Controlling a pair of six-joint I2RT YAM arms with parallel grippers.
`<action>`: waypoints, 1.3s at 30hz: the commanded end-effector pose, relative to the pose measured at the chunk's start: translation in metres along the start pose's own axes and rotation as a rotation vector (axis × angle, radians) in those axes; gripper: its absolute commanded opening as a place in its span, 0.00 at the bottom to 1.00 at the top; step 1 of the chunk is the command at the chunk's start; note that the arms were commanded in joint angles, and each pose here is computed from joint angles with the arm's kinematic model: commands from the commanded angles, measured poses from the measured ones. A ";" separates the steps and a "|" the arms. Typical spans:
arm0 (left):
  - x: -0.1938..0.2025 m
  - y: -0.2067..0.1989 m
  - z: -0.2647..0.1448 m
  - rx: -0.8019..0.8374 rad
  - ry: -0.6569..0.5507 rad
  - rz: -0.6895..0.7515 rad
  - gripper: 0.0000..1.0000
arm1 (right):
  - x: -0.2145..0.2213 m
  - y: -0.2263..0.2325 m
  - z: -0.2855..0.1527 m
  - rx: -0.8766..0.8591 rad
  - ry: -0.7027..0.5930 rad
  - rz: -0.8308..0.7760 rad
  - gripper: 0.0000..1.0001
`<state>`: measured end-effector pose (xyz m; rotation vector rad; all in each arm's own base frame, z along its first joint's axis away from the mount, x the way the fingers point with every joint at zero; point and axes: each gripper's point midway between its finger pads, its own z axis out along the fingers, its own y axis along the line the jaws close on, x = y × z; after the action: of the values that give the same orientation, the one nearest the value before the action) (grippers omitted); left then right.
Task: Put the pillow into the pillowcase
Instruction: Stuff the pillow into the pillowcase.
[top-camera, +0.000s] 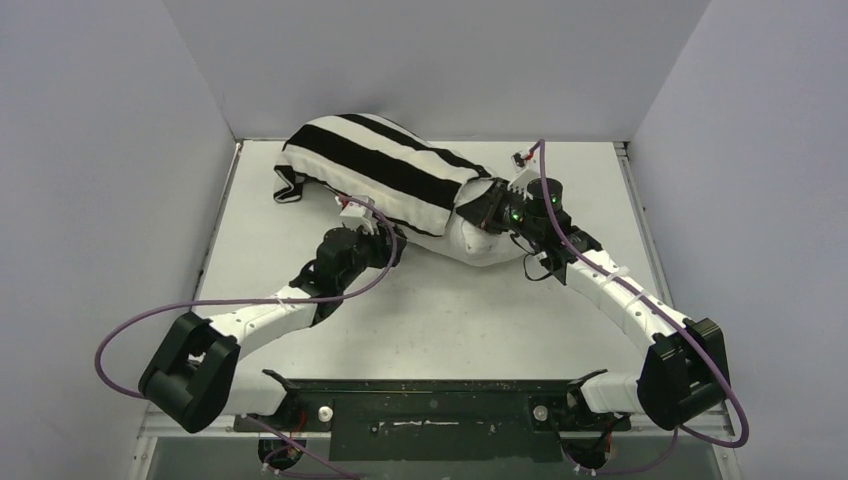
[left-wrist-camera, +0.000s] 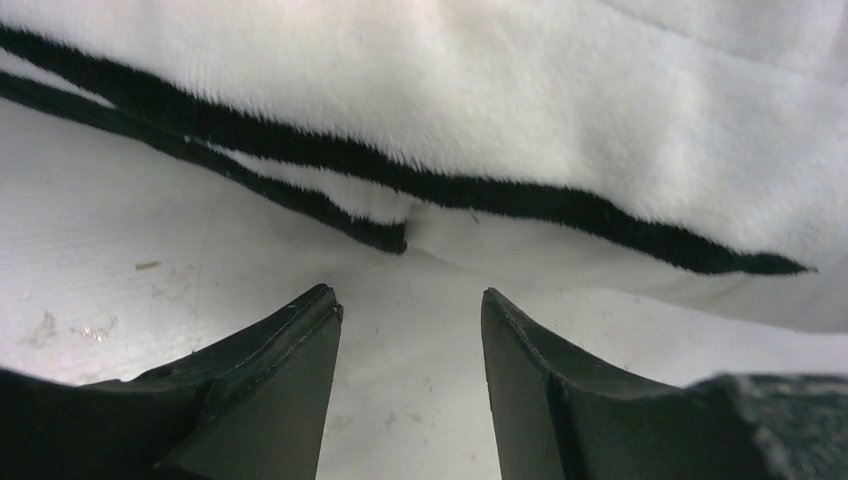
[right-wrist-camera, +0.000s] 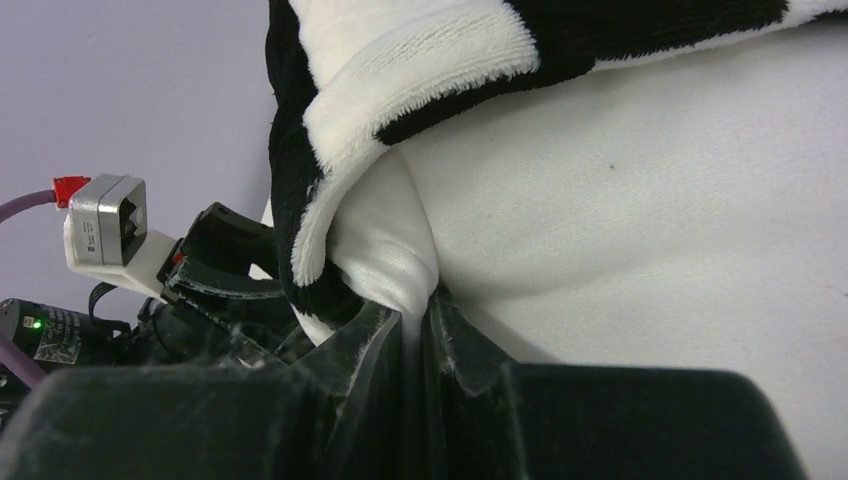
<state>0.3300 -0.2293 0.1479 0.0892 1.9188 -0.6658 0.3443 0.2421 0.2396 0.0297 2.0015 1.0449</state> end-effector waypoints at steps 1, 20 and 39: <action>-0.057 -0.008 0.019 -0.015 -0.230 0.045 0.53 | -0.044 0.036 -0.006 -0.112 -0.144 -0.021 0.00; -0.209 -0.098 -0.023 0.119 -0.444 0.259 0.00 | -0.109 0.114 -0.031 -0.360 -0.242 0.077 0.00; -0.150 -0.256 -0.088 0.878 -0.116 0.220 0.00 | -0.092 -0.001 0.012 -0.068 -0.415 0.346 0.00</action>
<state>0.3193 -0.3088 0.3171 0.4985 1.6885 -0.8705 0.3824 0.2279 0.2685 0.3943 1.8326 1.2013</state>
